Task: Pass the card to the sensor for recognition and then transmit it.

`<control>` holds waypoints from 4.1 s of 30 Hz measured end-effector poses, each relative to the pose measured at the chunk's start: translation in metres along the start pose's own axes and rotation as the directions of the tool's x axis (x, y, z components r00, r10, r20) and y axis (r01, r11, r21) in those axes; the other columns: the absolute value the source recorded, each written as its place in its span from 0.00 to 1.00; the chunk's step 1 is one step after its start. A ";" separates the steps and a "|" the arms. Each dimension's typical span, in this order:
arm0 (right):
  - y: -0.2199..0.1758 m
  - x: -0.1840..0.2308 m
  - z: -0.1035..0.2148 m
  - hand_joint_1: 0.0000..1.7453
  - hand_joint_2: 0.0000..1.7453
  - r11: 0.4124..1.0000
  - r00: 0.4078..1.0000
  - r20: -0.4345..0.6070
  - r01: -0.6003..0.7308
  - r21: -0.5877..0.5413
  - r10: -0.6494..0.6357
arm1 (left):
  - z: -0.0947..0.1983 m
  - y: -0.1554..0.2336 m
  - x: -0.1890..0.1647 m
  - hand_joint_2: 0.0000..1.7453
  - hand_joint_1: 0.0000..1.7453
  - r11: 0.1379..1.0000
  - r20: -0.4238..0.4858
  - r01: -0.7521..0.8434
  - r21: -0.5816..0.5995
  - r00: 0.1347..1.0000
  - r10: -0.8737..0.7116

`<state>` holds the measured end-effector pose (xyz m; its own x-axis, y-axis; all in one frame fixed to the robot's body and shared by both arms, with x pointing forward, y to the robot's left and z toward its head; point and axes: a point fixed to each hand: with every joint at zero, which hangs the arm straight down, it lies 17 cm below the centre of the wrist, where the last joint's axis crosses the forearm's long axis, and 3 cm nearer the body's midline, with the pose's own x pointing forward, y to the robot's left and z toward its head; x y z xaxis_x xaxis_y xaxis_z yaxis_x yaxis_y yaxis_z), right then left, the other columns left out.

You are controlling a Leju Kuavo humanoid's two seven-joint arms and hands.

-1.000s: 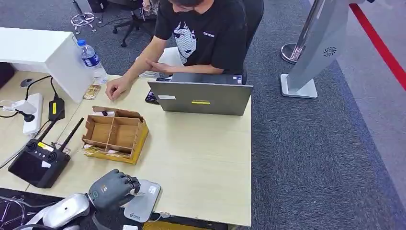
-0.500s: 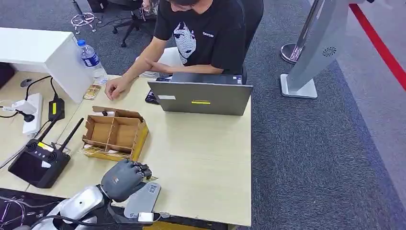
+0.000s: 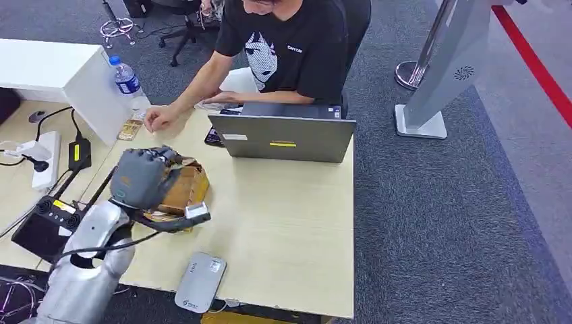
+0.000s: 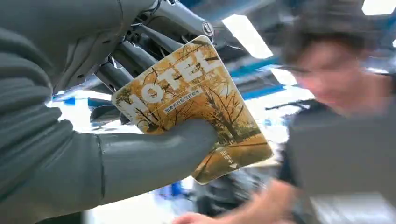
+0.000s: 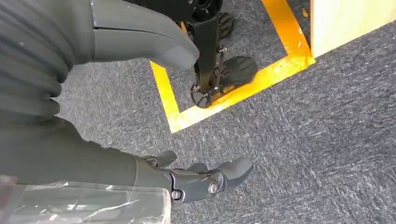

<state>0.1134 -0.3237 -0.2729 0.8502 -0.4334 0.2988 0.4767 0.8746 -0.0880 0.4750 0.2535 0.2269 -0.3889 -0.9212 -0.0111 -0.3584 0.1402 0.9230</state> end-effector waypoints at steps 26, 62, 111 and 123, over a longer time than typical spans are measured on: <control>0.002 0.000 0.000 0.00 1.00 0.999 0.999 0.003 -0.051 0.010 0.051 | -0.028 0.052 -0.085 1.00 1.00 0.991 -0.218 0.026 0.130 0.976 0.003; -0.001 -0.001 0.000 0.00 1.00 1.000 1.000 -0.007 0.019 -0.004 -0.019 | 0.061 -0.059 0.054 1.00 0.00 0.965 0.176 -0.142 -0.218 0.967 0.182; -0.004 -0.002 0.000 0.00 1.00 1.000 1.000 -0.010 0.014 -0.001 -0.014 | 0.151 -0.117 -0.048 1.00 0.00 0.882 0.001 -0.026 -0.470 1.000 0.030; -0.003 -0.002 0.000 0.00 1.00 1.000 1.000 -0.009 0.001 0.002 -0.001 | 0.145 -0.128 -0.048 1.00 0.00 0.900 -0.014 -0.011 -0.435 1.000 0.006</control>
<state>0.1103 -0.3251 -0.2736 0.8515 -0.4365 0.2906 0.4774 0.8745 -0.0855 0.4160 0.3323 0.0537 -0.3786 -0.9256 -0.0003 0.0510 -0.0212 0.9985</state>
